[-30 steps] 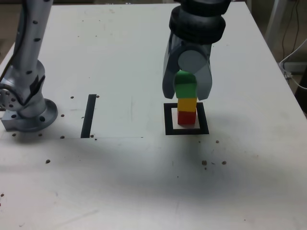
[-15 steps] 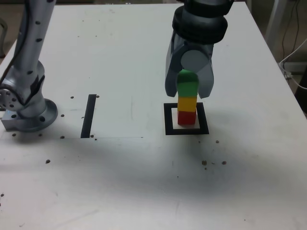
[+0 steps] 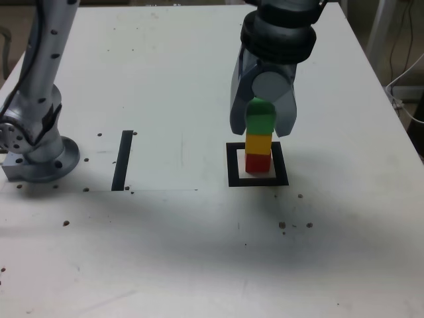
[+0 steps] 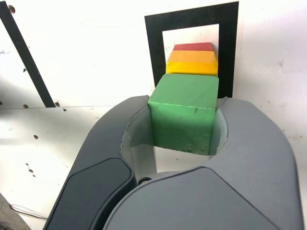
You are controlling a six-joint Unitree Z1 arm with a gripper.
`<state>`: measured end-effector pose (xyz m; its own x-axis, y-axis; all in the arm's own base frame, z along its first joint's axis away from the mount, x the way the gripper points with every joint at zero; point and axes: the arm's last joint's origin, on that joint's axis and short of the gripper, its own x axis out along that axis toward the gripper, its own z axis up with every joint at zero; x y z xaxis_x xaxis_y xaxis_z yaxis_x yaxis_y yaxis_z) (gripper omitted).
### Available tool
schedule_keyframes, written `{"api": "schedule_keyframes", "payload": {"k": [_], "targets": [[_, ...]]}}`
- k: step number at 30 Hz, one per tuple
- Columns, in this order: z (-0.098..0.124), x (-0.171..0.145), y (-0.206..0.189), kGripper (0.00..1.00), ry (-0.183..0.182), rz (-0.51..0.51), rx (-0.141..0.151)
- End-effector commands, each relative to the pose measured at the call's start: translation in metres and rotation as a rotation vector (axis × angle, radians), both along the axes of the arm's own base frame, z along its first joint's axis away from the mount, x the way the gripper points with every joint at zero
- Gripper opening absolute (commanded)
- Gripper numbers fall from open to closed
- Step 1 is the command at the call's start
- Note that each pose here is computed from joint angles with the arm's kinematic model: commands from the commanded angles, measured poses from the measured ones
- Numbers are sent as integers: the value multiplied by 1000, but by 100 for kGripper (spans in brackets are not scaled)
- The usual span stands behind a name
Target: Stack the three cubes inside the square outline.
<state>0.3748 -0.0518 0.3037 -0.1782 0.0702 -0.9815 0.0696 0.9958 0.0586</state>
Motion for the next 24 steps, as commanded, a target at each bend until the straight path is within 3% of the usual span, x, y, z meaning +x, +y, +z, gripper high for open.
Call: {"api": "schedule_keyframes", "payload": {"k": [1, 3, 5, 10, 12, 24], "targets": [[-3, 0, 2, 28, 23, 1, 7], [-3, 0, 2, 29, 22, 2, 9], [-4, 1, 2, 37, 21, 2, 9], [-5, 1, 2, 80, 23, -5, 4], [-6, 0, 2, 89, 26, -7, 3], [-9, -2, 2, 92, 44, -5, 0]]}}
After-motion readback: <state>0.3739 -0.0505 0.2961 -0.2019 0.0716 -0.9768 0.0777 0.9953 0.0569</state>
